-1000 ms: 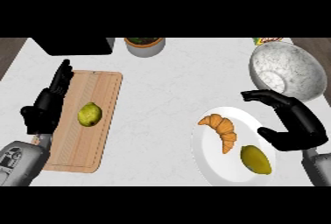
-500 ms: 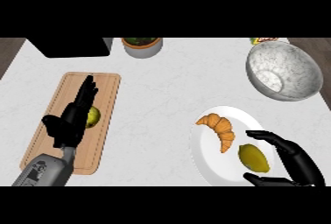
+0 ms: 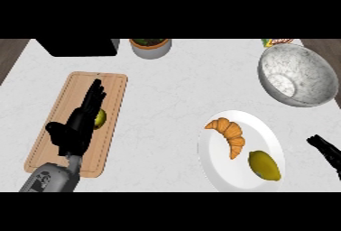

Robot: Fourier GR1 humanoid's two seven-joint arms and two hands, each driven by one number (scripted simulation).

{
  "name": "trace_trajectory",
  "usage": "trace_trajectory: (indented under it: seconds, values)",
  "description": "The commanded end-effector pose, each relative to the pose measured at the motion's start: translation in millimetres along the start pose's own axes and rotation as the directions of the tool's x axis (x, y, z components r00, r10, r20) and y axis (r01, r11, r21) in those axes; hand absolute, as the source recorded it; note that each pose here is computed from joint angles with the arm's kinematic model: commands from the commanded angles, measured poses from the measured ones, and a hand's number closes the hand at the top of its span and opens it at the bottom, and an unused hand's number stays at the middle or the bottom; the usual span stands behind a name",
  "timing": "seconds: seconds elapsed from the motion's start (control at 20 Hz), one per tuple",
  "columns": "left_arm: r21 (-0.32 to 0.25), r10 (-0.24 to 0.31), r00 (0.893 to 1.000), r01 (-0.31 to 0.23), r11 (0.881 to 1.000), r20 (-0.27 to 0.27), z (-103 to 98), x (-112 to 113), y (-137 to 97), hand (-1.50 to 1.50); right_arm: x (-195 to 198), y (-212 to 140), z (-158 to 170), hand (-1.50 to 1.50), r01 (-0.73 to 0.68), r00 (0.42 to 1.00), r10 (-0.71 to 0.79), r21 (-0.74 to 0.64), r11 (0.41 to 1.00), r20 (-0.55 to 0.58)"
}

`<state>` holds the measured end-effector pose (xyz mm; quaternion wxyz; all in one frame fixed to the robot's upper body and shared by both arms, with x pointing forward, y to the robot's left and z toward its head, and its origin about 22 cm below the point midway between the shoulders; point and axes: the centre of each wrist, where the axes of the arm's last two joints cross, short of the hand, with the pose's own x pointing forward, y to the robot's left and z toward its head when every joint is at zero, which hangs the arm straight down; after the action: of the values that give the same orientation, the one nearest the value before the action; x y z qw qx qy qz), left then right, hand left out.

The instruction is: Pick the lemon from the plate and place it in the bowl

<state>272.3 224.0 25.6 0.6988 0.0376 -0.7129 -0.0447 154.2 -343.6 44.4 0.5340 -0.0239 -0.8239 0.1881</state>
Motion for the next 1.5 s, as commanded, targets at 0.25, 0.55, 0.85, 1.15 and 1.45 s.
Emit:
trace_trajectory:
  seconds: [0.25, 0.55, 0.85, 1.15, 1.45]
  values:
    - [-0.022, -0.003, 1.0, 0.004, 1.0, 0.006, 6.7, 5.9, -3.9, 0.0, 50.4, -18.2, -28.5, -1.5, -0.089, 0.965, 0.118, 0.133, 0.987, -0.233]
    - [-0.026, 0.015, 1.0, -0.014, 1.0, 0.01, 2.8, 5.7, -6.9, 0.0, 48.0, -19.5, -47.0, -1.5, -0.148, 0.891, 0.257, 0.295, 0.944, -0.375]
    - [-0.018, 0.02, 1.0, -0.02, 1.0, -0.007, -0.9, 0.9, 2.0, 0.0, 18.8, -2.5, -41.4, -1.5, -0.136, 0.85, 0.296, 0.36, 0.923, -0.436]
    - [-0.018, 0.009, 1.0, -0.009, 1.0, -0.005, 0.3, -11.2, -13.4, 0.0, 3.1, -29.4, -33.9, -1.5, -0.086, 0.869, 0.251, 0.37, 0.925, -0.426]
    - [-0.031, 0.017, 1.0, -0.017, 0.999, 0.004, -9.1, -5.4, -16.1, 0.0, 4.3, -21.4, -25.7, -1.5, 0.004, 0.898, 0.143, 0.333, 0.943, -0.416]
